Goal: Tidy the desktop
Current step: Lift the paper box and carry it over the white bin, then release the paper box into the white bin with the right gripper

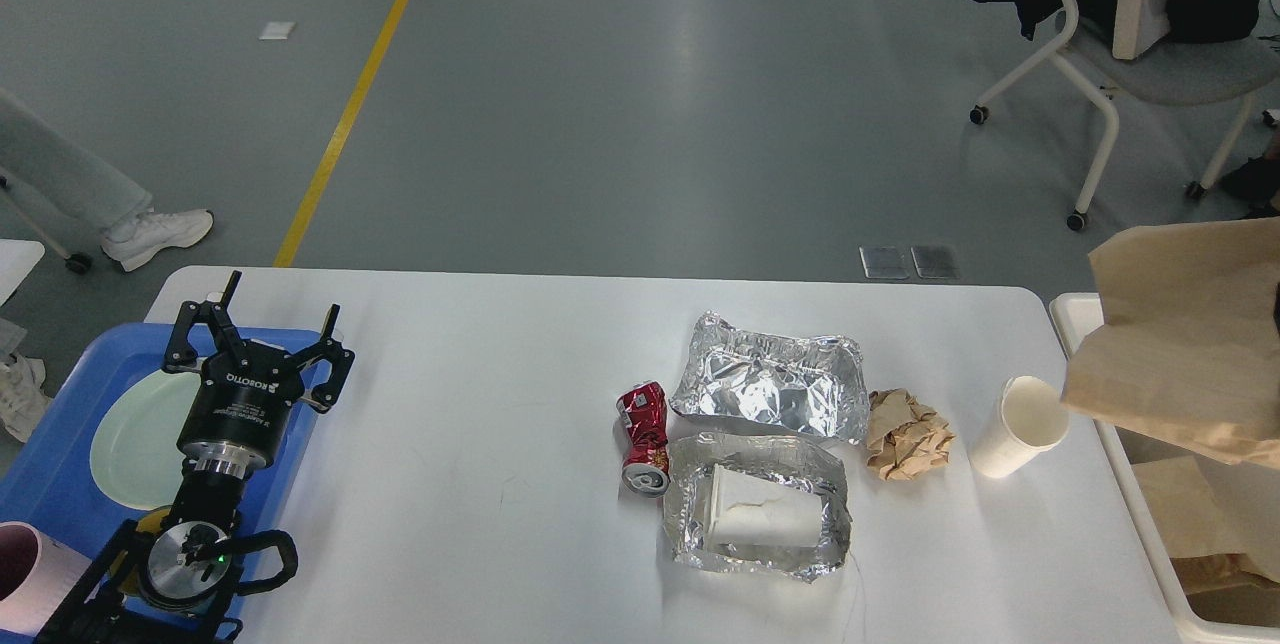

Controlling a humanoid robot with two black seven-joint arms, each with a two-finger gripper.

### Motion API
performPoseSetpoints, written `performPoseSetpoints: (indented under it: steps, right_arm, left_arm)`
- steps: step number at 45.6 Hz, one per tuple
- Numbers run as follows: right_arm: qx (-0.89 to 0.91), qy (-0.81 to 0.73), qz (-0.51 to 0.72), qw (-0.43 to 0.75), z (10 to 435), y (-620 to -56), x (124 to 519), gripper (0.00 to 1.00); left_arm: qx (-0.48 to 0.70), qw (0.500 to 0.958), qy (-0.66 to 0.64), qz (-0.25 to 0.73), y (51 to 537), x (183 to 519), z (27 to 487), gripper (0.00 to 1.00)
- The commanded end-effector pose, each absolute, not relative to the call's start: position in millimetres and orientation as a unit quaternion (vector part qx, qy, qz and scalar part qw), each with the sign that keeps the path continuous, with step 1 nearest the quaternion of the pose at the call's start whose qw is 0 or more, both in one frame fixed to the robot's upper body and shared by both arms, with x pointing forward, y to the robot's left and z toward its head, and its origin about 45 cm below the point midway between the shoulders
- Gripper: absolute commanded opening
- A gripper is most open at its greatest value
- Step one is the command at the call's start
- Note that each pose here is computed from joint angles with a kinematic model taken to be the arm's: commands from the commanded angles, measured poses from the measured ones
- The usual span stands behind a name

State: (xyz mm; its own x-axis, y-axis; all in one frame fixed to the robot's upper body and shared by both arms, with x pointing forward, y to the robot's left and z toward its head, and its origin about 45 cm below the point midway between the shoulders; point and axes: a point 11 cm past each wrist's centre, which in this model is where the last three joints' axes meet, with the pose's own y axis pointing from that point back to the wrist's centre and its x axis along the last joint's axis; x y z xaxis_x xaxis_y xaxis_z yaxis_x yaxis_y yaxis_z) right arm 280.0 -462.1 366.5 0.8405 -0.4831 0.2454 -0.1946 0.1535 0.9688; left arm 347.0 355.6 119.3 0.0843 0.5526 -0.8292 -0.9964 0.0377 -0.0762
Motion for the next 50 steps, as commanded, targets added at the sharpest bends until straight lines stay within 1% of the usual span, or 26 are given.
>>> performPoseSetpoints:
  steps: [1,5,11,16,22,25,27,32,43,50]
  right_arm:
    - [0.618,-0.312,-0.131,0.71,334,-524,264,0.0]
    - [0.594,-0.337,-0.138,0.717,311,-563,259,0.0]
    - [0.564,-0.364,-0.144,0.728,265,-607,246,0.0]
    - [0.565,-0.377,-0.15,0.718,212,-617,232,0.0]
    - [0.54,-0.412,-0.126,0.723,170,-636,224,0.0]
    - [0.527,-0.419,-0.124,0.729,124,-633,208,0.0]
    - [0.52,-0.428,-0.118,0.73,111,-634,203,0.0]
    - [0.511,-0.44,-0.098,0.732,81,-623,205,0.0]
    - [0.505,-0.46,-0.08,0.726,35,-595,198,0.0]
    - [0.509,-0.454,-0.08,0.727,19,-576,203,0.0]
  left_arm:
    - [-0.351,0.647,0.316,0.598,356,347,119,0.96]
    - [-0.351,0.647,0.316,0.598,356,347,119,0.96]
    - [-0.351,0.647,0.316,0.598,356,347,119,0.96]
    - [-0.351,0.647,0.316,0.598,355,347,119,0.96]
    - [-0.352,0.647,0.316,0.598,356,348,120,0.96]
    - [-0.352,0.647,0.316,0.598,356,348,120,0.96]
    - [-0.352,0.647,0.316,0.598,356,348,120,0.96]
    - [-0.352,0.647,0.316,0.598,356,348,120,0.96]
    - [-0.352,0.647,0.316,0.598,356,348,120,0.96]
    - [-0.352,0.647,0.316,0.598,356,348,120,0.96]
